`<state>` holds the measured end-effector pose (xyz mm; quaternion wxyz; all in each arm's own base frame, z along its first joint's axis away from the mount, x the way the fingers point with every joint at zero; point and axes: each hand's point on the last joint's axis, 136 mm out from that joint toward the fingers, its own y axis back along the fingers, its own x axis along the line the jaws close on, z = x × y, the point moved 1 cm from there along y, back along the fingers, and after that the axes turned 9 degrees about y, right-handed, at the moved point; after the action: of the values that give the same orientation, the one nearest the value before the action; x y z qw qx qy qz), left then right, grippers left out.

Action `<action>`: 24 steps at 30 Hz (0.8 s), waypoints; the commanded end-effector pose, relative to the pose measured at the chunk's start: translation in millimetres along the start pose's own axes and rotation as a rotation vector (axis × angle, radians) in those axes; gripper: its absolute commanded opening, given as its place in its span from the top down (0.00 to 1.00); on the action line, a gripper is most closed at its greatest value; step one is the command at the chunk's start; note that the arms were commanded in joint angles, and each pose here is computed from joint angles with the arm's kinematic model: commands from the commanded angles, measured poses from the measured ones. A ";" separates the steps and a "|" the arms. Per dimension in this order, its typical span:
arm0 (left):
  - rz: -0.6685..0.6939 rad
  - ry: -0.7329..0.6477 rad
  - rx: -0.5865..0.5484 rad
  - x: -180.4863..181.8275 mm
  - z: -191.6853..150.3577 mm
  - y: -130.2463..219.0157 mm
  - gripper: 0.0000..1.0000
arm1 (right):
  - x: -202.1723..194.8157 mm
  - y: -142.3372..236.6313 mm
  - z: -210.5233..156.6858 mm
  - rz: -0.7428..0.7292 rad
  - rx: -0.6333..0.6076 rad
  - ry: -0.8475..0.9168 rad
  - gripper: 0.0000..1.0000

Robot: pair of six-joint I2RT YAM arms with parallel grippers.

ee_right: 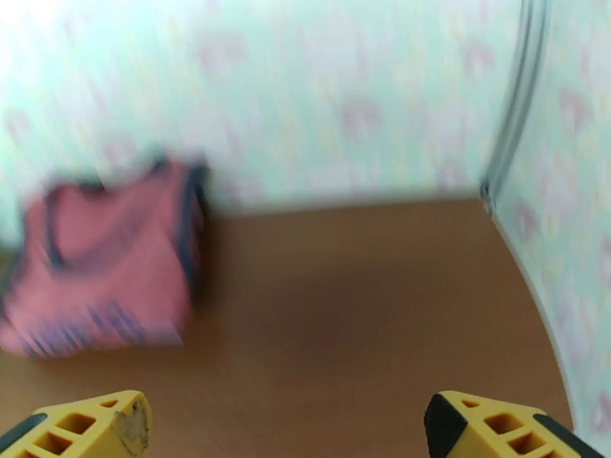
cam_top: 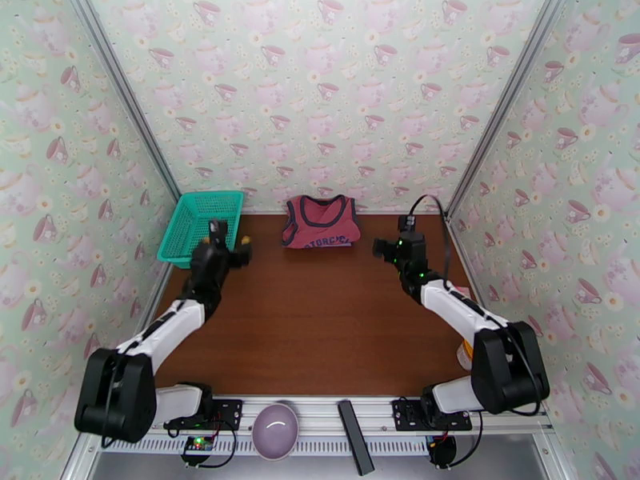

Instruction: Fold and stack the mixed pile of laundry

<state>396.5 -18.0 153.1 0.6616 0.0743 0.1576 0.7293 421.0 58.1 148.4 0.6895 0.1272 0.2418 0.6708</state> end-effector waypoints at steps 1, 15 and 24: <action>0.088 0.073 -0.228 21.7 36.0 5.6 0.08 | -3.0 2.3 22.1 -0.017 -0.131 0.014 0.00; 0.164 0.056 -0.105 52.4 -13.1 15.7 0.04 | -21.3 37.7 8.9 -0.084 -0.267 0.031 0.00; 0.061 0.084 -0.118 44.1 -34.7 -3.0 0.00 | -26.1 51.9 5.0 -0.094 -0.331 0.023 0.00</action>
<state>374.1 26.1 91.3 0.6120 0.0557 0.1647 0.7715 383.3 42.3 167.0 0.7166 0.0194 0.1680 0.6767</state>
